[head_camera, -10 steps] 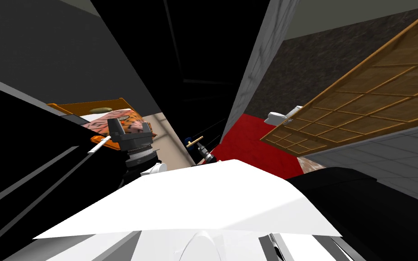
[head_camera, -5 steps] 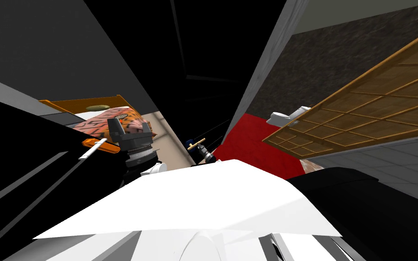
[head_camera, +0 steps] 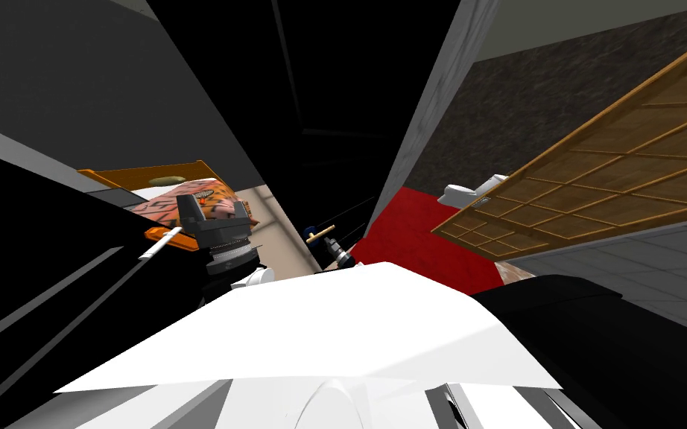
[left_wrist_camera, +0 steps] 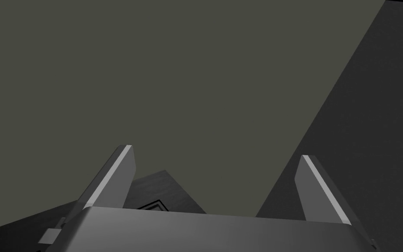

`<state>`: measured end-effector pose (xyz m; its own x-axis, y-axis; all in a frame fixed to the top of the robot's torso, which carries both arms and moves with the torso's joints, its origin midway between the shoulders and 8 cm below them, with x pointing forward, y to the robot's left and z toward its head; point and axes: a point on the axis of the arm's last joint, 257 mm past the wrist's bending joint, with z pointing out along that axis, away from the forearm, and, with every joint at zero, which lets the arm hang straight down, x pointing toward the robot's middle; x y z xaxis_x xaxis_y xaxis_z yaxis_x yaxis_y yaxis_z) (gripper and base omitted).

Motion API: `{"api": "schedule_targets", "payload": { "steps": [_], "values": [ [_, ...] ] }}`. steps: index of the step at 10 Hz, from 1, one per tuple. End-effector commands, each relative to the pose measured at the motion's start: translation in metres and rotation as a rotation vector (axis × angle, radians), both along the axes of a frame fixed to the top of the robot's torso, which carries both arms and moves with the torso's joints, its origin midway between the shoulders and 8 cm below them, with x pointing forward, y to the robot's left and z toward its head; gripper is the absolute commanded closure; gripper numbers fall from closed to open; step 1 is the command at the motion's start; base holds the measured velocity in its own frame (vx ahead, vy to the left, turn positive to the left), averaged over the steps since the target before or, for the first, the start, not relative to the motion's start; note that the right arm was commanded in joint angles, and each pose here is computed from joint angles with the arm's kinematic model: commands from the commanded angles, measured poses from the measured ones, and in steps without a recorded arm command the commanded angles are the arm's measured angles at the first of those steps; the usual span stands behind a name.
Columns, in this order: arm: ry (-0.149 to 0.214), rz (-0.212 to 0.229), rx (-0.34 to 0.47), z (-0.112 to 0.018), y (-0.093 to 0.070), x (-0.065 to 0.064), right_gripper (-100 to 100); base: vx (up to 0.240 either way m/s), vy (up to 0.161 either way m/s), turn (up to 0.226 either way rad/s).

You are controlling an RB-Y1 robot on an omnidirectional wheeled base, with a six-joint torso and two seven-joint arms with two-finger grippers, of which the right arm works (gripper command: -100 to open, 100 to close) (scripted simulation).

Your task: Push the door open

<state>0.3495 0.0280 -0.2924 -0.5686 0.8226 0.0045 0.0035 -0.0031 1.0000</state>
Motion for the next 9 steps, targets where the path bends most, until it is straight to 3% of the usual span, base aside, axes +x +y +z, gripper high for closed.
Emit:
{"api": "schedule_targets", "payload": {
  "steps": [1,5,9],
  "values": [
    [-0.001,-0.015,-0.001,0.0,-0.006,0.001,-100,-0.116,-0.013,-0.175],
    [-0.002,-0.03,-0.003,0.0,-0.012,0.001,-100,-0.188,-0.026,-0.082],
    [-0.007,-0.039,-0.007,-0.001,-0.012,0.012,-100,0.142,0.095,0.023]
  ]
}}
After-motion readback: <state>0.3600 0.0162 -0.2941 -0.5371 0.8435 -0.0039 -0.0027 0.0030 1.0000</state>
